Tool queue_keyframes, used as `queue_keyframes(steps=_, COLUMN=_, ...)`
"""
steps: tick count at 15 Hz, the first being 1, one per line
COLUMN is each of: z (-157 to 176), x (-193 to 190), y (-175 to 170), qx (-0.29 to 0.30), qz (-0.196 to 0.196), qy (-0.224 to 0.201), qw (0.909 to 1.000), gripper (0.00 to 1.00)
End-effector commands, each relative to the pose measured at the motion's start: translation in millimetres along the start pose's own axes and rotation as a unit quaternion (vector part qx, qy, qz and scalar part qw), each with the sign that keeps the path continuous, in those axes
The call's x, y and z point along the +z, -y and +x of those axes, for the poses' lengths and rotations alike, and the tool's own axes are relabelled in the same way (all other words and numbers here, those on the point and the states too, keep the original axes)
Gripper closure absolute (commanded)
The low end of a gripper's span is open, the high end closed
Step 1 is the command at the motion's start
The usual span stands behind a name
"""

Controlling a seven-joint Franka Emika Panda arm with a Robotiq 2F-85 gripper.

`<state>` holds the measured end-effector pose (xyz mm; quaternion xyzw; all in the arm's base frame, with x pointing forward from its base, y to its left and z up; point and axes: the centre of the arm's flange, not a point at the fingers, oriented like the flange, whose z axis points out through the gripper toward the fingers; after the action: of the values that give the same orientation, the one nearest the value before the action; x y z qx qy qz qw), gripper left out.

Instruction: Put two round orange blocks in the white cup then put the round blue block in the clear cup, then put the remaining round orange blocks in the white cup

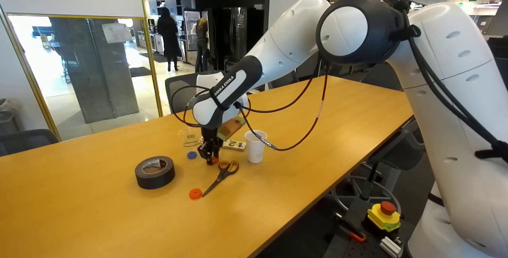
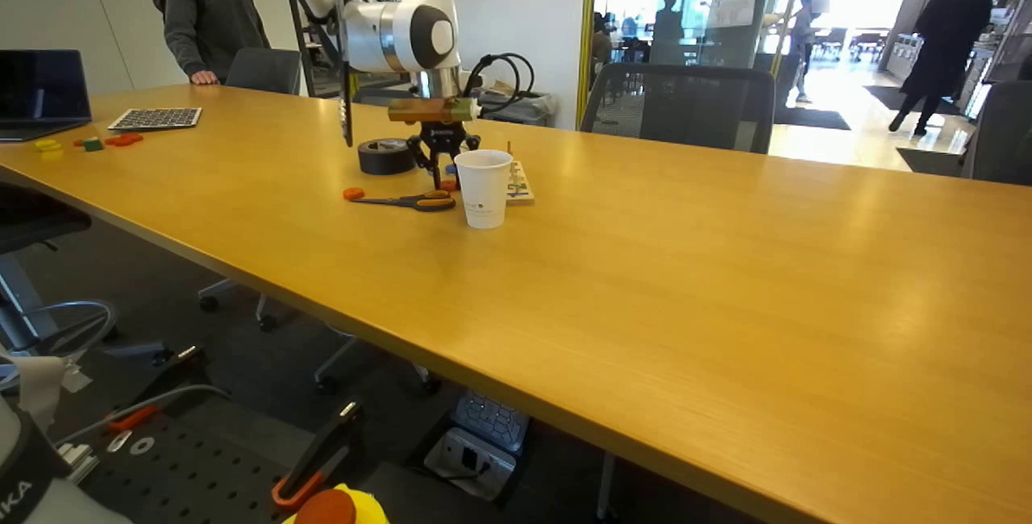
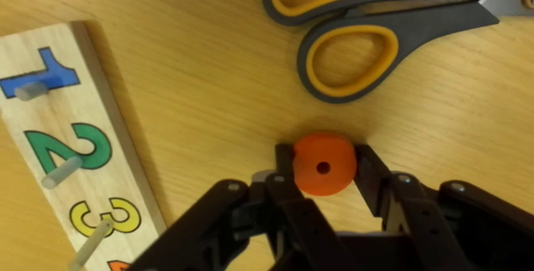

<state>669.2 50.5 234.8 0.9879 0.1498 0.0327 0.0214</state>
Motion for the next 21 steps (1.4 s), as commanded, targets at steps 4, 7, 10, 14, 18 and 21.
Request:
queue_keyframes(steps=4, z=-11.4, x=-45.2, y=-3.8, qx=0.023, qz=-0.009, qy=-0.007, qw=0.9997, gripper=0.79)
queue_keyframes(steps=7, z=-22.2, x=-98.1, y=-4.9, qx=0.026, qz=-0.023, qy=-0.039, qw=0.9986, gripper=0.79)
queue_keyframes(steps=10, z=-39.1, x=-140.4, y=-10.9, qx=0.073, qz=-0.054, qy=-0.043, qw=0.9950, gripper=0.79)
queue_keyframes(steps=14, z=-70.6, x=-168.2, y=-29.9, qx=0.168, qz=-0.105, qy=-0.006, qw=0.9802, gripper=0.79)
queue_keyframes(steps=18, z=-96.0, x=-168.2, y=-40.7, qx=0.231, qz=-0.121, qy=0.053, qw=0.9639, gripper=0.79)
queue_keyframes(steps=21, z=-101.4, x=-155.5, y=-41.4, qx=0.246, qz=-0.115, qy=0.082, qw=0.9589, gripper=0.79)
